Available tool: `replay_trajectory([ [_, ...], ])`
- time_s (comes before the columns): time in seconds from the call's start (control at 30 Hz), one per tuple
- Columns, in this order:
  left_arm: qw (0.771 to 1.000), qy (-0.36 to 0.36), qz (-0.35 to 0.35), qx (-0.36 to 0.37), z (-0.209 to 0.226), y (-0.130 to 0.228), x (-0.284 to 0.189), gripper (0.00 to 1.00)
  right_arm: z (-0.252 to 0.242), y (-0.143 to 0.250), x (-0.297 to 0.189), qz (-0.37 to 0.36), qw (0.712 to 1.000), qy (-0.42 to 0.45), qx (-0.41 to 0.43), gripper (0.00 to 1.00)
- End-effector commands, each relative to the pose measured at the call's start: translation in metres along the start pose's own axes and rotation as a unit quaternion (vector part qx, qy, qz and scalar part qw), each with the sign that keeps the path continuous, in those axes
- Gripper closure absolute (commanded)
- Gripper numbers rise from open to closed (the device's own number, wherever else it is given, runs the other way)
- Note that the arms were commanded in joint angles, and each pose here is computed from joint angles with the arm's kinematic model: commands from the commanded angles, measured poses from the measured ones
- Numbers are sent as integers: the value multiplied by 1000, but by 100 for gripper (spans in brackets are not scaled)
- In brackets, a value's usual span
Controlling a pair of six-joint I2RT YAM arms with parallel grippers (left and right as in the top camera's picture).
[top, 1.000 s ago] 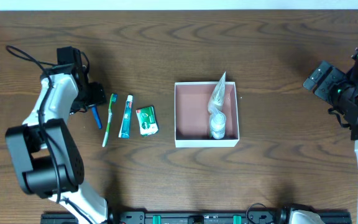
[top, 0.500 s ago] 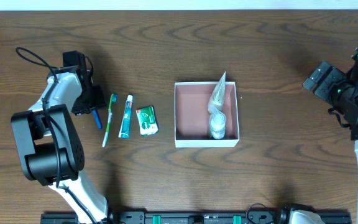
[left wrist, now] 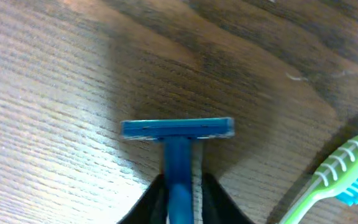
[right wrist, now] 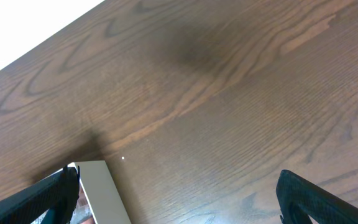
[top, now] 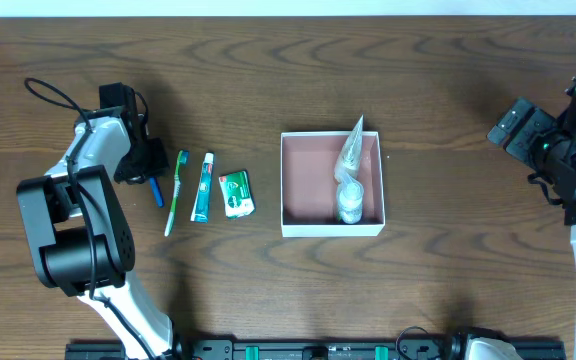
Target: Pack container
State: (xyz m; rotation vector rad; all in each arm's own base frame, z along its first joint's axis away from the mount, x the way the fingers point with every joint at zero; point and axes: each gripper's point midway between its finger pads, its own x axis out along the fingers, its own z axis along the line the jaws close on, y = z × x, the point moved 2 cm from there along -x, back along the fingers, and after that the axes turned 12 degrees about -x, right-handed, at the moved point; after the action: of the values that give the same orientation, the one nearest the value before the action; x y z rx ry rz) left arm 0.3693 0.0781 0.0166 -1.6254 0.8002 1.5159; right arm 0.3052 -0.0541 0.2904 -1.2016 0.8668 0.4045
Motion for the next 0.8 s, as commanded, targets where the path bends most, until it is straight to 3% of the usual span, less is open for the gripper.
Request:
replay_trajectory([
  [0.0, 1000, -14, 23, 2, 6, 8, 14, 91, -1, -1, -2, -3, 1000, 1, 7, 1],
  [0.23, 1000, -13, 26, 3, 5, 9, 3, 94, -1, -1, -2, -3, 1000, 1, 7, 1],
  [0.37, 1000, 5, 9, 17, -10, 6, -33, 94, -1, -1, -2, -3, 1000, 1, 7, 1],
  [0.57, 987, 130, -37, 89, -84, 24, -126, 94, -1, -1, -2, -3, 1000, 1, 7, 1],
  [0.77, 962, 190, -80, 180, -152, 82, -185, 94, -1, -1, -2, -3, 1000, 1, 7, 1],
])
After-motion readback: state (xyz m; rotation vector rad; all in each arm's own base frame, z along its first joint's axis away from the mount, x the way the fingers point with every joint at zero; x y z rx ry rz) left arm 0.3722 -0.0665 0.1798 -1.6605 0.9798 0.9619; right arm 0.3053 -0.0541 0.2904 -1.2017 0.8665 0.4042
